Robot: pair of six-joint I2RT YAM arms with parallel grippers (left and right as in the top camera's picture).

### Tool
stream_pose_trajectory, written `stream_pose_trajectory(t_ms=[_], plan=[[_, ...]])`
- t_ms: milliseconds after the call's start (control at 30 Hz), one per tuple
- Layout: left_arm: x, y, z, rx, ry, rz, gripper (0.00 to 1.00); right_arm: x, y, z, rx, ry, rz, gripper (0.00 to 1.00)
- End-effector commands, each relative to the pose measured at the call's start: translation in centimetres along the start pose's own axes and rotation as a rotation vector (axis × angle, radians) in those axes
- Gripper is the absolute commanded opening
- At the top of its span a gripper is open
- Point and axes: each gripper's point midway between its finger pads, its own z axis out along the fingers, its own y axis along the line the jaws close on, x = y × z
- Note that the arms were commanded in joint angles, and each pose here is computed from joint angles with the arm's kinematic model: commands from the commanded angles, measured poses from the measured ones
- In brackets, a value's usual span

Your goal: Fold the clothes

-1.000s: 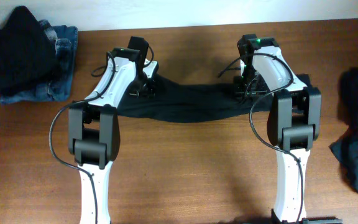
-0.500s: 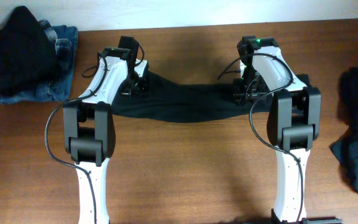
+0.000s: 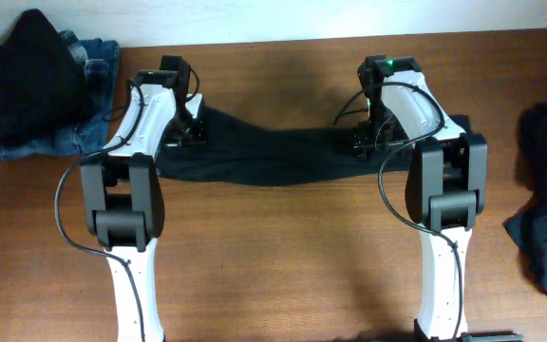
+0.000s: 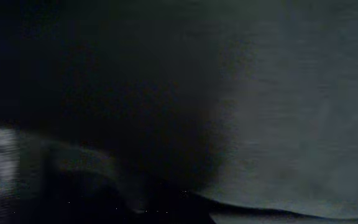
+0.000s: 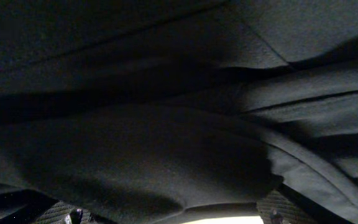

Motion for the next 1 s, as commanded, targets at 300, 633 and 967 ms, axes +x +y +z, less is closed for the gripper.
stream_pose_trajectory(t_ms=[300,633,967], plan=[[2.2,7.9,2.8,-0.164,0.100,-0.123,0.01,-0.3,-7.8,2.1,0.067,0.012,0.156,0.88],[2.3,9.5,2.6,-0.216,0.104,-0.135,0.01,-0.7,-9.7,2.8,-0.010,-0.002,0.182,0.88],[2.4,9.8,2.5,-0.220,0.105,-0.141,0.01,-0.8,-8.5,2.9,-0.110,-0.006,0.136,0.99]])
